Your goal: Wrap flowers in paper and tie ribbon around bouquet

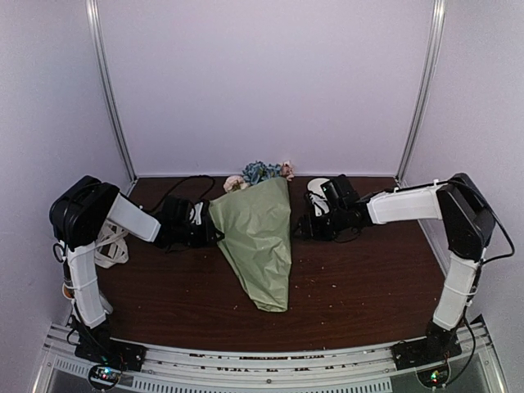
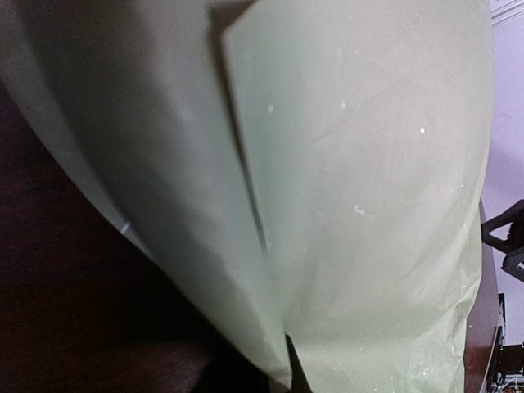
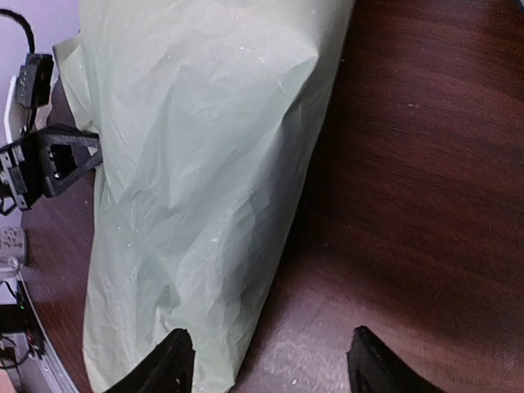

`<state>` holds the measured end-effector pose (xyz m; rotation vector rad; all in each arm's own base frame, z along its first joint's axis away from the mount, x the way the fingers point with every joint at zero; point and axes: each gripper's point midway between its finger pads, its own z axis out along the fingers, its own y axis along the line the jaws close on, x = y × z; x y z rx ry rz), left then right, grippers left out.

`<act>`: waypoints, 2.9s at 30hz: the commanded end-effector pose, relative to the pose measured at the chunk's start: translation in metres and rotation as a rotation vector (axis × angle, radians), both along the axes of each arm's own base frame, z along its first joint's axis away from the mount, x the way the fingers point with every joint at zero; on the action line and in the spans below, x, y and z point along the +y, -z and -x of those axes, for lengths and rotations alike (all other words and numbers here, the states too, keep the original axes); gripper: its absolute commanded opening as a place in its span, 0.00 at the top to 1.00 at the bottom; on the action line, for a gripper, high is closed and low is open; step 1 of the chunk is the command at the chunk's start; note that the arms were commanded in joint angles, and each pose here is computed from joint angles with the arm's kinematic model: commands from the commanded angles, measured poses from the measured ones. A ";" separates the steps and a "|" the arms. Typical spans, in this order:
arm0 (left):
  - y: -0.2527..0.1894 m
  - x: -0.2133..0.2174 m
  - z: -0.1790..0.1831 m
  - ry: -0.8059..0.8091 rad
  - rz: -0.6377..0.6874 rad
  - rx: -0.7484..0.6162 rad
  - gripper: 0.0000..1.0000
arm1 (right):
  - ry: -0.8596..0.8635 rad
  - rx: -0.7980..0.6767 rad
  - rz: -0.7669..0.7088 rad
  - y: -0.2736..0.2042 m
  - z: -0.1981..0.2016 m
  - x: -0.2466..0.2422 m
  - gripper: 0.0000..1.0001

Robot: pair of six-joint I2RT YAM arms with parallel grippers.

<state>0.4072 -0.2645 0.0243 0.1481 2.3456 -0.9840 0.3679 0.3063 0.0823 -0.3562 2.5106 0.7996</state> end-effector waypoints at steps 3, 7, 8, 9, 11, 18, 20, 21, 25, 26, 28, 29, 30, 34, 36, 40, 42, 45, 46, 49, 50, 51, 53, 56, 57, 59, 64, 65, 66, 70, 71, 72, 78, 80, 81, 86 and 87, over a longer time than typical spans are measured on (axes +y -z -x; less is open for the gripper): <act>0.008 0.009 -0.002 -0.019 -0.040 0.006 1.00 | 0.022 0.140 -0.180 0.019 -0.012 0.037 0.18; 0.009 0.009 -0.002 -0.016 -0.040 0.007 1.00 | 0.034 0.180 -0.237 0.035 -0.014 0.047 0.19; 0.009 0.009 -0.002 -0.015 -0.040 0.008 1.00 | 0.044 0.197 -0.251 0.039 -0.015 0.049 0.20; 0.010 0.008 -0.002 -0.014 -0.039 0.010 1.00 | 0.043 0.203 -0.271 0.040 -0.015 0.052 0.21; 0.011 0.008 -0.002 -0.010 -0.040 0.014 1.00 | 0.042 0.217 -0.316 0.040 -0.017 0.060 0.23; 0.013 0.007 -0.002 -0.006 -0.038 0.020 1.00 | 0.033 0.229 -0.391 0.034 -0.022 0.079 0.37; 0.012 0.007 -0.003 -0.007 -0.037 0.020 1.00 | 0.029 0.224 -0.409 0.031 -0.023 0.082 0.54; 0.013 0.007 -0.002 -0.006 -0.037 0.022 1.00 | 0.030 0.222 -0.412 0.030 -0.023 0.082 0.63; 0.012 0.007 -0.002 -0.006 -0.037 0.023 1.00 | 0.032 0.215 -0.420 0.029 -0.024 0.083 0.85; 0.012 0.007 -0.003 -0.005 -0.038 0.024 1.00 | 0.030 0.216 -0.421 0.029 -0.023 0.083 0.89; 0.010 0.006 -0.004 -0.001 -0.038 0.022 1.00 | 0.030 0.212 -0.420 0.027 -0.023 0.083 1.00; 0.008 0.005 -0.004 0.003 -0.038 0.019 1.00 | 0.032 0.209 -0.413 0.027 -0.022 0.083 1.00; 0.006 0.005 -0.004 0.006 -0.037 0.017 1.00 | 0.033 0.200 -0.404 0.027 -0.022 0.082 1.00; -0.009 0.005 -0.007 0.014 -0.052 -0.008 0.90 | 0.031 0.165 -0.349 0.024 -0.021 0.078 1.00; -0.019 0.007 -0.010 0.016 -0.068 -0.022 0.67 | 0.025 0.154 -0.329 0.023 -0.020 0.078 1.00; -0.048 0.019 -0.011 -0.005 -0.135 -0.055 0.40 | 0.024 0.134 -0.301 0.023 -0.021 0.077 1.00; -0.069 0.026 -0.010 -0.010 -0.181 -0.089 0.32 | 0.026 0.129 -0.287 0.024 -0.020 0.077 1.00; -0.100 0.045 -0.004 -0.025 -0.289 -0.121 0.17 | 0.020 0.124 -0.259 0.026 -0.019 0.077 1.00; -0.108 0.056 -0.002 -0.053 -0.336 -0.125 0.15 | 0.019 0.121 -0.245 0.026 -0.018 0.077 1.00; -0.103 0.118 0.010 -0.225 -0.501 -0.017 0.11 | 0.009 0.113 -0.200 0.029 -0.017 0.078 1.00; -0.095 0.142 0.017 -0.288 -0.541 0.035 0.11 | 0.004 0.109 -0.192 0.028 -0.017 0.079 1.00; -0.086 0.167 0.022 -0.359 -0.569 0.084 0.11 | -0.001 0.106 -0.187 0.028 -0.016 0.079 1.00; -0.070 0.208 0.034 -0.481 -0.607 0.171 0.11 | -0.011 0.099 -0.188 0.026 -0.016 0.081 1.00; -0.053 0.250 0.046 -0.618 -0.683 0.263 0.12 | -0.024 0.093 -0.185 0.024 -0.014 0.082 1.00; -0.048 0.259 0.051 -0.648 -0.713 0.295 0.12 | -0.029 0.093 -0.183 0.024 -0.014 0.083 1.00; -0.038 0.267 0.061 -0.663 -0.765 0.349 0.13 | -0.043 0.092 -0.185 0.022 -0.012 0.085 1.00; -0.028 0.288 0.072 -0.706 -0.873 0.379 0.13 | -0.066 0.090 -0.178 0.022 -0.008 0.086 1.00; -0.025 0.290 0.069 -0.706 -0.872 0.385 0.14 | -0.071 0.090 -0.179 0.022 -0.008 0.087 1.00; -0.022 0.293 0.068 -0.704 -0.879 0.408 0.17 | -0.075 0.092 -0.173 0.024 -0.007 0.086 1.00; -0.016 0.297 0.060 -0.660 -0.868 0.439 0.20 | -0.081 0.091 -0.158 0.025 -0.006 0.085 1.00; -0.012 0.295 0.058 -0.619 -0.843 0.451 0.21 | -0.082 0.090 -0.159 0.025 -0.006 0.084 1.00; -0.008 0.292 0.058 -0.584 -0.822 0.476 0.27 | -0.084 0.091 -0.159 0.025 -0.005 0.085 1.00; 0.010 0.270 0.062 -0.407 -0.734 0.579 0.57 | -0.086 0.091 -0.163 0.023 -0.004 0.084 1.00; 0.012 0.268 0.065 -0.390 -0.732 0.587 0.71 | -0.088 0.089 -0.170 0.021 -0.003 0.084 1.00; 0.012 0.267 0.066 -0.381 -0.728 0.590 0.83 | -0.089 0.087 -0.173 0.020 -0.003 0.084 1.00; 0.001 0.248 0.060 -0.338 -0.648 0.510 1.00 | -0.090 0.080 -0.173 0.019 -0.004 0.084 1.00; -0.011 0.238 0.055 -0.329 -0.629 0.453 1.00 | -0.089 0.083 -0.172 0.020 -0.004 0.084 1.00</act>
